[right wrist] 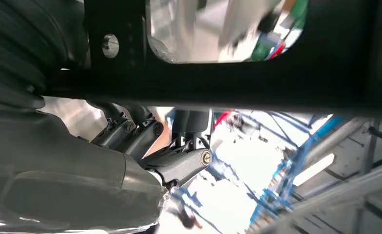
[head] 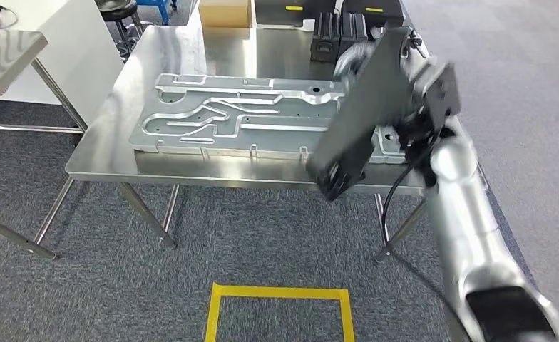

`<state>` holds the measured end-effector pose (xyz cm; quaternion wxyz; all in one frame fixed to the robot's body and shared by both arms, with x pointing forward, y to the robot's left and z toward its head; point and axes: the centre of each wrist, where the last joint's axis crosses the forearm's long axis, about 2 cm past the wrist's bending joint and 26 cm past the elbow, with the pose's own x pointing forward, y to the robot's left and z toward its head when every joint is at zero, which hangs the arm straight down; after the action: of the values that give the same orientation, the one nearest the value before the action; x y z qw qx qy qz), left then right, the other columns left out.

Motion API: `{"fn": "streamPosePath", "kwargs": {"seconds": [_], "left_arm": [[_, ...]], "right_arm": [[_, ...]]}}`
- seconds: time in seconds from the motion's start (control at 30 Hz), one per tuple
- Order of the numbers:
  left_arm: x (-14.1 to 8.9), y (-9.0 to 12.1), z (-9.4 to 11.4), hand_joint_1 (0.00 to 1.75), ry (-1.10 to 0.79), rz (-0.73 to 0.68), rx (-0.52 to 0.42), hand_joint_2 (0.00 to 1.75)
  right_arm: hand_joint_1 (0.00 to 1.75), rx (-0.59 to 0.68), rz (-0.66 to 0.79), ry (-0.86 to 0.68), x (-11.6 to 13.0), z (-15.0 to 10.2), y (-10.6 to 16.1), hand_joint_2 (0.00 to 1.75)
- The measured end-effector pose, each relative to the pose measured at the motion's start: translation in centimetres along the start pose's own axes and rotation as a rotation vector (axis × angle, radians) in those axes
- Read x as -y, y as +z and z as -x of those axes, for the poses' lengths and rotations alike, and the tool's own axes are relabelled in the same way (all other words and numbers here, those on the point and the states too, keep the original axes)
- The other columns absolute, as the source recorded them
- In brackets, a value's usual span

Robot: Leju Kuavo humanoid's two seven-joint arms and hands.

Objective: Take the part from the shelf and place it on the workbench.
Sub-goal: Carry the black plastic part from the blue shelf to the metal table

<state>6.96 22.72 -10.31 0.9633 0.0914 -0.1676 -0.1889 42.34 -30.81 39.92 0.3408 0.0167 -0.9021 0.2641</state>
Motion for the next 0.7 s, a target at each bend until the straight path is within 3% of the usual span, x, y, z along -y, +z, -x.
{"fn": "streamPosePath", "kwargs": {"seconds": [0.1,0.2,0.43,0.7], "left_arm": [[0.0,0.0,0.0,0.0,0.002,0.004,0.008,1.75],[0.1,0.0,0.1,0.0,0.004,0.007,0.008,1.75],[0.4,0.2,0.5,0.0,-0.005,0.015,0.021,1.75],[-0.1,0.0,0.1,0.0,-0.036,0.013,0.063,1.75]], "right_arm": [[1.75,0.0,0.021,0.113,5.3,-2.8,-6.7,1.75],[1.75,-0.041,0.03,0.175,7.3,-3.9,-9.3,1.75],[1.75,-0.219,0.022,0.458,10.9,-5.9,-12.6,1.75],[1.75,-0.475,-0.055,0.969,14.9,-5.7,-11.7,1.75]]}}
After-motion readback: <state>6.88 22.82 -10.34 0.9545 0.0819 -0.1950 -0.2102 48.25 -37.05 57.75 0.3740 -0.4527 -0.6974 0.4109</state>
